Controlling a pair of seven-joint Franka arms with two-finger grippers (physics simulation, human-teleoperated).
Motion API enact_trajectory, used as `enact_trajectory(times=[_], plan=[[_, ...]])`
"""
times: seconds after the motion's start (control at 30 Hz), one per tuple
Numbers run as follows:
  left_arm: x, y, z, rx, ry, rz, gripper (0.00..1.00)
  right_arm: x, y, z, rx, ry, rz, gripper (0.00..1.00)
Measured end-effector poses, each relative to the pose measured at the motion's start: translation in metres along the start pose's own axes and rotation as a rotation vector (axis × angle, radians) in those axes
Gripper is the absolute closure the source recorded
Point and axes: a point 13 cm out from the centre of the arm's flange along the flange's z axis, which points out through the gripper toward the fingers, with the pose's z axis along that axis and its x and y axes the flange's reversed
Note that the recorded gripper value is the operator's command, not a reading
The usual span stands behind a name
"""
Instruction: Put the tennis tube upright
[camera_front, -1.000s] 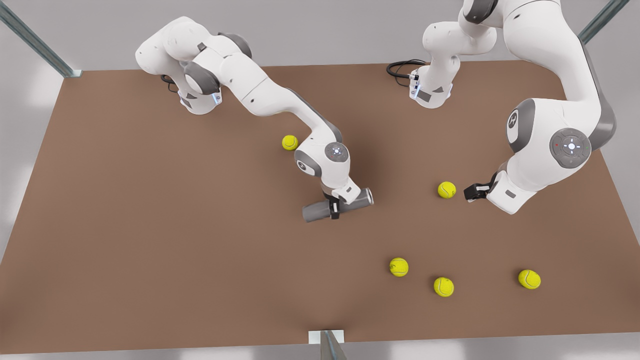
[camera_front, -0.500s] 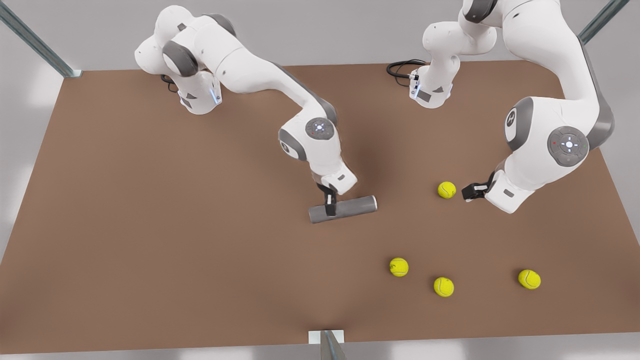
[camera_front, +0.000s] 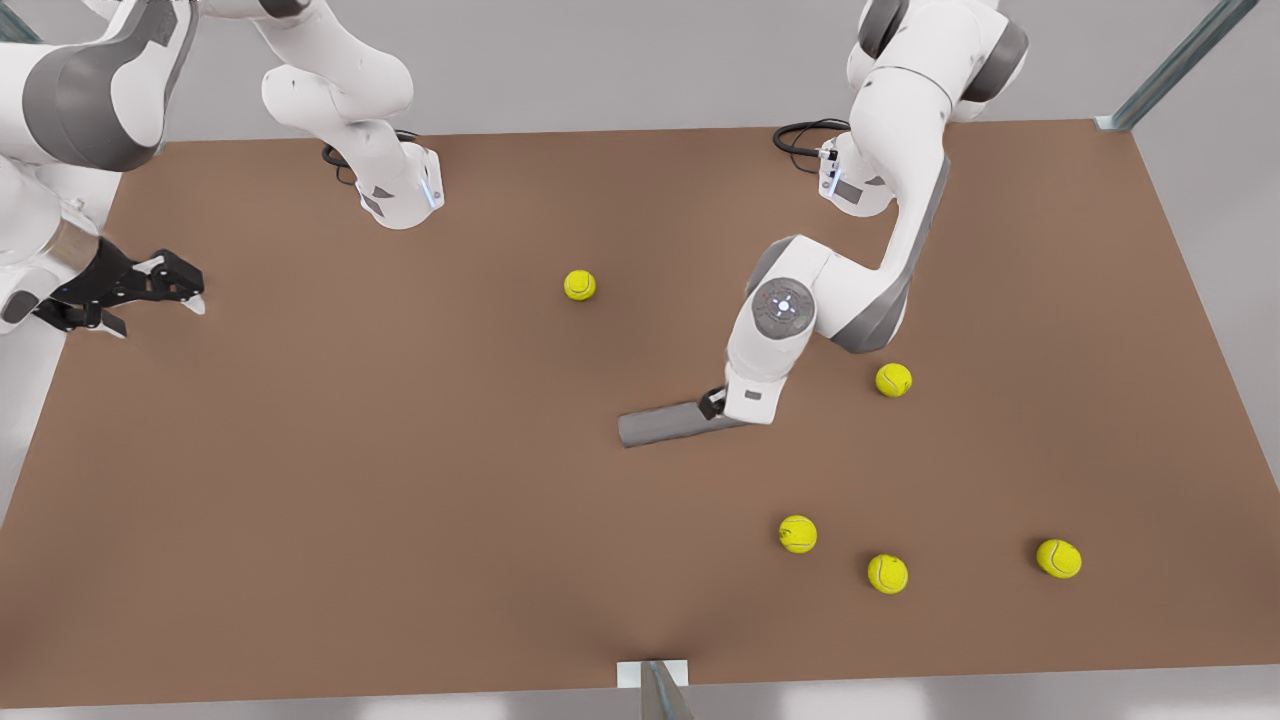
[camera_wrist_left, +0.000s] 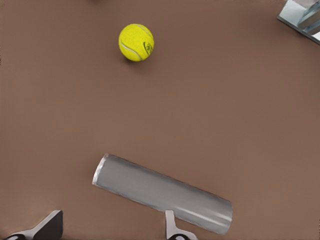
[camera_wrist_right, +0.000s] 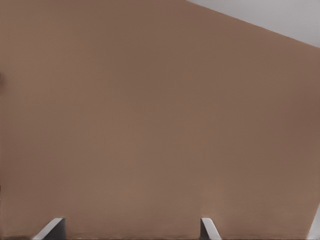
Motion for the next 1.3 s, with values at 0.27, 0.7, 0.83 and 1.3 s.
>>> enact_trajectory(times=[0.27,0.7,0.83,1.3], plan=[[0.016,-0.005,0.062,0.078,-0.009,-0.482,0.00,0.006,0.003,0.051,-0.048,0.179,0.126,0.00],[0.050,-0.028,0.133,0.090,0.020,-0.982,0.00,0.013,0.007,0.051,-0.049,0.212,0.233,0.00],[0.049,-0.030,0.152,0.080,0.021,-1.085,0.00,0.013,0.008,0.052,-0.048,0.215,0.252,0.00],[0.059,-0.030,0.209,0.037,0.025,-1.304,0.00,0.010,0.013,0.057,-0.048,0.226,0.286,0.00]])
